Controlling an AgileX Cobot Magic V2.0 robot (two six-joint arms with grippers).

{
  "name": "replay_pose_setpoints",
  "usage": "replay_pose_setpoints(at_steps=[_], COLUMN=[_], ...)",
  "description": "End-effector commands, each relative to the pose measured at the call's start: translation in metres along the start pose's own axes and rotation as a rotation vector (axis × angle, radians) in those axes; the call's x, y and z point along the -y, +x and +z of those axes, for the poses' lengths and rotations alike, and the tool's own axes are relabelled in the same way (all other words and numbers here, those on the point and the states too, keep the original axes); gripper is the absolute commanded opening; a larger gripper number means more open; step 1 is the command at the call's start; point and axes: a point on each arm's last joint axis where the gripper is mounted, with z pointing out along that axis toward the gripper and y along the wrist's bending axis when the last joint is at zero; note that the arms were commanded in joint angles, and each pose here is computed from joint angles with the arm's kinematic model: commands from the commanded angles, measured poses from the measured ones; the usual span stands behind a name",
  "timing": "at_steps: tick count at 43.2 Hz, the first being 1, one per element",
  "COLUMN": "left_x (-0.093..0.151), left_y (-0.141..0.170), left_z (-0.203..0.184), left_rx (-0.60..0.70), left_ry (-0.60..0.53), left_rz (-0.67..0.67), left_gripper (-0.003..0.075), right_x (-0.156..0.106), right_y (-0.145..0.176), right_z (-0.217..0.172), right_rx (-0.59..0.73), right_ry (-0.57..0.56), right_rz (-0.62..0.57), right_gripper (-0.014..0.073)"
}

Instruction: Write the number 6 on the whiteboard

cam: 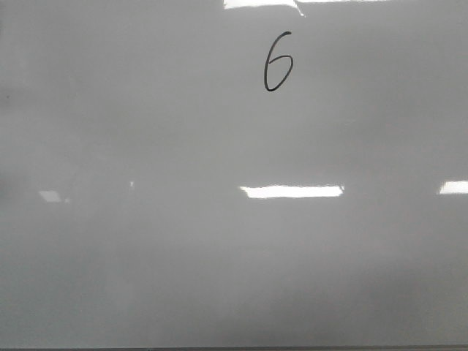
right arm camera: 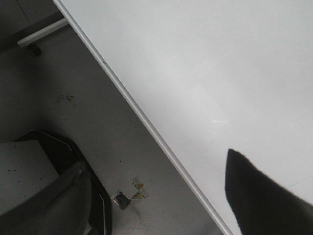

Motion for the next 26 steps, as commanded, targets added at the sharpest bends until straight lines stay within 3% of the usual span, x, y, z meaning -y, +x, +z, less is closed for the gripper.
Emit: replay_pose_setpoints(at_steps=[1,21,26], left_x=[-0.004,-0.004,-0.004], left_y=[-0.016,-0.008,-0.006], left_z=[0.002,0.033,0.034], left_rx=[0.122,0.189,0.181], left_ry=[0.018,0.077,0.076], left_rz=[-0.04,-0.062,-0.062], left_gripper=[0.008,0.0093,0.0202], right_x=[0.003,0.003,0.003], right_y=[-0.01,-0.01,-0.01], right_z=[-0.008,-0.008,-0.008], right_rx=[0.076,0.076,0.076], right_ry=[0.038,0.038,0.038], right_rz=[0.002,0.002,0.003], right_gripper=[0.0582,0.0582,0.0582])
